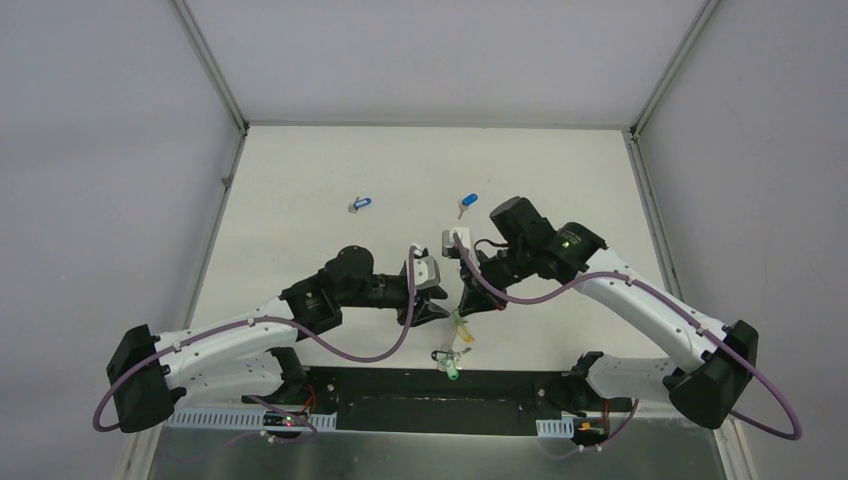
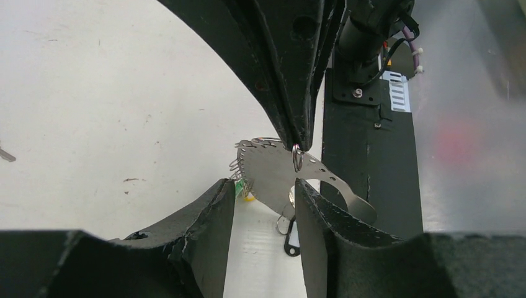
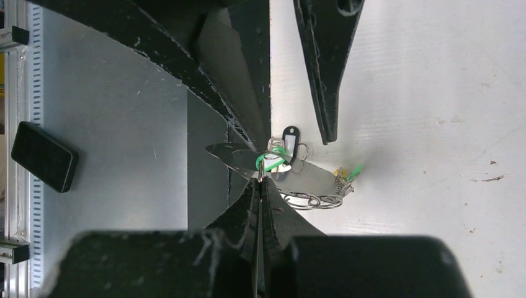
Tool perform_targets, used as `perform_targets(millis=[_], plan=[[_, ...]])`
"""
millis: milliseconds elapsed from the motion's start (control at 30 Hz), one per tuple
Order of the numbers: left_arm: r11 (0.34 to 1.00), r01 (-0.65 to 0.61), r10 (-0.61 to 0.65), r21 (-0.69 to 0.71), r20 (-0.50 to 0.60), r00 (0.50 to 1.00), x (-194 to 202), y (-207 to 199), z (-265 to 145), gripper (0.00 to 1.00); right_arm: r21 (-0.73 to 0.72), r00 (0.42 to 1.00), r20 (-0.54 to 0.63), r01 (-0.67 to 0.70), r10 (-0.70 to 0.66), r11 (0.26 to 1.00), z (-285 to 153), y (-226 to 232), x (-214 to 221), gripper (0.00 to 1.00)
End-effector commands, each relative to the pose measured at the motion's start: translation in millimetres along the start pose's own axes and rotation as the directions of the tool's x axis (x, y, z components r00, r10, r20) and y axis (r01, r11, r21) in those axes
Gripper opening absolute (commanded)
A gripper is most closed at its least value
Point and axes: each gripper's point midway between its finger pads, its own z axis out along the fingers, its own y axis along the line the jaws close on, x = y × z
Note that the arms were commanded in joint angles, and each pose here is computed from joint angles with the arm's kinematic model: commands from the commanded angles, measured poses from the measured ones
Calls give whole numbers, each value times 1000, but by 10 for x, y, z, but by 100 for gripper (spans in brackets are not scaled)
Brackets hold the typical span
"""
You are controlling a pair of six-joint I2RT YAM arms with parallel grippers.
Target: Put the keys on the keyring
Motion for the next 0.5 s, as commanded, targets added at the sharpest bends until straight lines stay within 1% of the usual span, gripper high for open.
perform_targets(millis=[0,167,300,467], plan=[[998,-34,30,47,70,997,-287,-84,45,41,10,997,52,51,-52,999,-59,29,-226,0],[997,-26,19,69,101,995,-307,-124,85,41,8,997,53,48,-48,999,-34,15,-239,0],[996,-22,13,86,103,995,-291,-156,115,40,6,998,51,44,-44,999,-22,12,-236,0],[995,-22,13,93,90,996,-252,-164,144,35,9,998,51,44,-44,999,-20,10,-234,0]])
